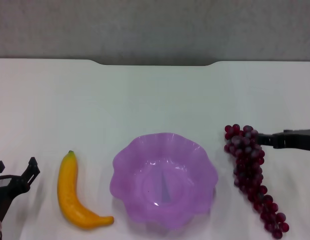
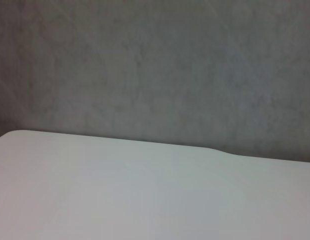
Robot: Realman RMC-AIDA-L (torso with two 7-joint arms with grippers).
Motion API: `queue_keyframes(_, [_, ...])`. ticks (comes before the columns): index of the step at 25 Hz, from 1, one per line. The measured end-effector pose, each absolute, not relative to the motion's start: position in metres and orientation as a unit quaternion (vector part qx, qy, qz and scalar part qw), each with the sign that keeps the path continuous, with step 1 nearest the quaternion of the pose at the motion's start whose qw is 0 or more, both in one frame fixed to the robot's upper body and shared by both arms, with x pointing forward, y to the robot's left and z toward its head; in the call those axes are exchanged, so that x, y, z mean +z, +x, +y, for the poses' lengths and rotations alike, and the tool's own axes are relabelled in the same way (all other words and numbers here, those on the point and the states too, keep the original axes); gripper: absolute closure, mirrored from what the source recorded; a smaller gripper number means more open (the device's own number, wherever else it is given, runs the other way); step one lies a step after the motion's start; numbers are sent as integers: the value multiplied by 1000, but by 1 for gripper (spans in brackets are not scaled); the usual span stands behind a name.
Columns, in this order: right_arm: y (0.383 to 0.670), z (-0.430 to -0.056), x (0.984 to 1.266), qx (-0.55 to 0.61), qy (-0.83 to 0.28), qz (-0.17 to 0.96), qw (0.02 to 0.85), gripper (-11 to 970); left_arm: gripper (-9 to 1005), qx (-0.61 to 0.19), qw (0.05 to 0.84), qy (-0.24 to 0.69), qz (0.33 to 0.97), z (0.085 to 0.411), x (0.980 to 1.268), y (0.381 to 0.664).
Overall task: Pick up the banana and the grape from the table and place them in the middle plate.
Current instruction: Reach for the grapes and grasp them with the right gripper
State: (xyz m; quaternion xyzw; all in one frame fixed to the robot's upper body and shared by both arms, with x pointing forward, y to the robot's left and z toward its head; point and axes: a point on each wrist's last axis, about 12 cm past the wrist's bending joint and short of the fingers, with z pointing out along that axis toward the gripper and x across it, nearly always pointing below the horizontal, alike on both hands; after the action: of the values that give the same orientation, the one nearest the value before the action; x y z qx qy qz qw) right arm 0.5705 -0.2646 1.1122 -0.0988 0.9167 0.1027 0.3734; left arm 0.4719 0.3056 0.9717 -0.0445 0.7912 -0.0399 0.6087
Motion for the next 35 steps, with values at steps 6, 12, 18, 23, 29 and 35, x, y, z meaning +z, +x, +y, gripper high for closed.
queue_keyframes(6, [580, -261, 1087, 103, -96, 942, 303, 148, 102, -41, 609, -44, 791, 305, 972, 472])
queue_keyframes(12, [579, -256, 1075, 101, -105, 947, 287, 151, 102, -42, 611, -43, 789, 304, 973, 474])
queue_keyframes(18, [580, -253, 1074, 100, -109, 943, 297, 153, 102, -43, 612, -41, 789, 303, 974, 476])
queue_keyframes(23, [579, -250, 1068, 96, -117, 941, 302, 155, 103, -43, 612, -40, 789, 303, 974, 476])
queue_keyframes(29, [577, -244, 1057, 88, -128, 938, 309, 157, 103, -42, 611, -40, 789, 303, 973, 476])
queue_keyframes(35, [576, -239, 1049, 81, -142, 934, 317, 160, 104, -42, 610, -40, 790, 303, 973, 475])
